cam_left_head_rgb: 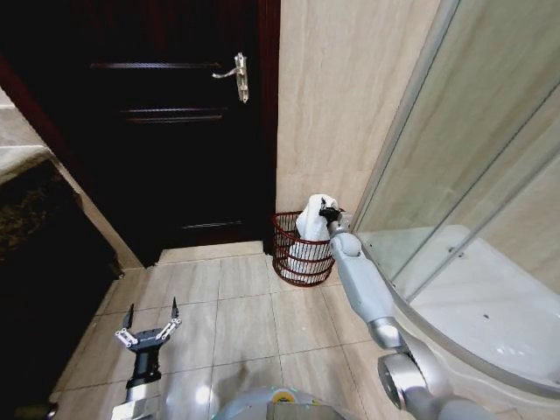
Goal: Discard the used towel into the hamper.
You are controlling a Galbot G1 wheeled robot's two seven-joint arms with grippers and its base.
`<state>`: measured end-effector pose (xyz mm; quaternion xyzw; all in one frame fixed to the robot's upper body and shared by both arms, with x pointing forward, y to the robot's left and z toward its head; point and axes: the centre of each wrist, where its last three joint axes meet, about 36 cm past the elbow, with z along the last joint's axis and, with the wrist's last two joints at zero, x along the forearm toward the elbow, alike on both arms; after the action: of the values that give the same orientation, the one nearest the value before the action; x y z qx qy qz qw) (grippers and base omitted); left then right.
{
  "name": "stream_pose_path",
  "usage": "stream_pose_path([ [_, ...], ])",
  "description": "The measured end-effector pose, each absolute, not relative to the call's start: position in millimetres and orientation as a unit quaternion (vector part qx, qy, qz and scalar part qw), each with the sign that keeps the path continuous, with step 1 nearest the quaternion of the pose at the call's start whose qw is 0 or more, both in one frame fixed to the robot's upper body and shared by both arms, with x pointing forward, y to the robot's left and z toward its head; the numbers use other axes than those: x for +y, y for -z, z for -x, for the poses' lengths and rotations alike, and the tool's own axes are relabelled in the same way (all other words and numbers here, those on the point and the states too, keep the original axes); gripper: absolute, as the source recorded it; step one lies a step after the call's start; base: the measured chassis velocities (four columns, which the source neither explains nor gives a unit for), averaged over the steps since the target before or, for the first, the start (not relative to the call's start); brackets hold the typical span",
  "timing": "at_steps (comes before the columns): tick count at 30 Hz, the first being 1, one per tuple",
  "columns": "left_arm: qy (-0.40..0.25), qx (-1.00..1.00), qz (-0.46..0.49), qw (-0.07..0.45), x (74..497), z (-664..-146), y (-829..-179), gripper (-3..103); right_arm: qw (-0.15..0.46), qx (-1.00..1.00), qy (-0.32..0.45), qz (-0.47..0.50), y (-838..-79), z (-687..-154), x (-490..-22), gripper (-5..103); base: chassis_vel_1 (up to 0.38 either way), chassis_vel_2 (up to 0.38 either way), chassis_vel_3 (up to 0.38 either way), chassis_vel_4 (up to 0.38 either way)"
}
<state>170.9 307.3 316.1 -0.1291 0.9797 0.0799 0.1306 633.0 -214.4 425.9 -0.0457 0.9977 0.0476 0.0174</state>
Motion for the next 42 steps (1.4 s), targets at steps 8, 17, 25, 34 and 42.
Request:
stream_pose_path([
  [8,-0.074,0.981,0.126,0.131,302,-174,-314,100,0.019,0.998,-0.034,0.049,-436,-608,-225,3,0.0,0.0,0.0,0.0],
  [17,-0.074,0.98,0.128,0.13,301,-173,-308,100,0.02,0.997,-0.033,0.061,-431,-571,-221,3,0.0,0.0,0.0,0.0],
  [25,-0.072,0.98,0.133,0.131,302,-170,-305,100,0.033,0.997,-0.043,0.062,-422,-550,-210,3,-0.013,0.018,0.016,-0.013],
  [34,-0.067,0.98,0.136,0.132,302,-171,-304,100,0.043,0.997,-0.045,0.052,-416,-521,-203,3,-0.113,0.117,0.114,-0.117],
  [42,-0.065,0.98,0.137,0.128,302,-172,-300,100,0.035,0.997,-0.034,0.054,-410,-480,-192,3,-0.028,0.038,0.03,-0.027],
])
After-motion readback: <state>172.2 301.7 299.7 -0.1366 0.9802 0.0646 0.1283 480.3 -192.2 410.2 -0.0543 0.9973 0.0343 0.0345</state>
